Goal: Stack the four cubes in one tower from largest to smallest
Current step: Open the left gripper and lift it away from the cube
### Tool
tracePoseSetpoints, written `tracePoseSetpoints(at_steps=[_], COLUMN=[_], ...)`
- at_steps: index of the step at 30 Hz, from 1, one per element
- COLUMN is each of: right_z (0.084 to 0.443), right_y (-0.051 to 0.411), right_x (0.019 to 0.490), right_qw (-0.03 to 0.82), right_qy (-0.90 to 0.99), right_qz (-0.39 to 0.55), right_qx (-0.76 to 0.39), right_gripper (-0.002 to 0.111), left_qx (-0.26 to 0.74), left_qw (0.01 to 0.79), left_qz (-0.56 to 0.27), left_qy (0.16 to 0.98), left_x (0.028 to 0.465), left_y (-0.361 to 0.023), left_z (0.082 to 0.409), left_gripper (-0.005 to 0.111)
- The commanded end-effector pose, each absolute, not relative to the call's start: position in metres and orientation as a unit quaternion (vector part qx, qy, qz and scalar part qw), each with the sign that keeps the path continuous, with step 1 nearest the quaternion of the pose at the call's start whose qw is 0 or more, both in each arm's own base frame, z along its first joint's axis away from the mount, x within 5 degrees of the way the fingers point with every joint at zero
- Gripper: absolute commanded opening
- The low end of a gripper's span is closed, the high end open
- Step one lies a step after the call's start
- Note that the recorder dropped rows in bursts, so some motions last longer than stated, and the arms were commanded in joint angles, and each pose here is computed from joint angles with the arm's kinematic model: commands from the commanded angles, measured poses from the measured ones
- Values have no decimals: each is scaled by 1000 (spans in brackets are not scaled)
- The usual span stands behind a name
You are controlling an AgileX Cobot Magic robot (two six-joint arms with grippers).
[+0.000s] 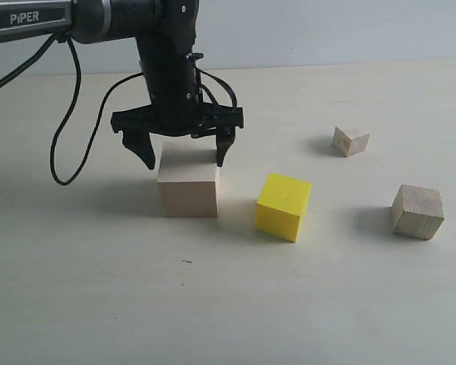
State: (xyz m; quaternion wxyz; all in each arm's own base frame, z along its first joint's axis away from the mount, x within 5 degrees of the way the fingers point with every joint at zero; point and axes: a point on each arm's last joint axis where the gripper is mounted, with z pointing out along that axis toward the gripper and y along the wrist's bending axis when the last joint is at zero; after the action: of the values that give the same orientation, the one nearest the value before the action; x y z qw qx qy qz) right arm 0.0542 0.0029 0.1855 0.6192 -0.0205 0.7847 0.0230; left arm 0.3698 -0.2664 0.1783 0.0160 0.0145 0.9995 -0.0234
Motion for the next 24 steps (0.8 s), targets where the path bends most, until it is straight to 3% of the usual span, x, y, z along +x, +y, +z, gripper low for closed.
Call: tracePoseSetpoints(at_steps=[1,24], right_z=[186,188], right_y=[3,3], right_x=[54,55], right_qw=[626,637], right_qy=[779,770], right_qz=[23,24], right_qx=[-22,-22], right_gripper=[0,0], left_qx=[16,27], left_qw=[33,54], left_qz=[-15,-10], left_qy=[999,998], left_x=[372,371], left_y=[-261,-258], left_z=[187,200], left_gripper=[91,91])
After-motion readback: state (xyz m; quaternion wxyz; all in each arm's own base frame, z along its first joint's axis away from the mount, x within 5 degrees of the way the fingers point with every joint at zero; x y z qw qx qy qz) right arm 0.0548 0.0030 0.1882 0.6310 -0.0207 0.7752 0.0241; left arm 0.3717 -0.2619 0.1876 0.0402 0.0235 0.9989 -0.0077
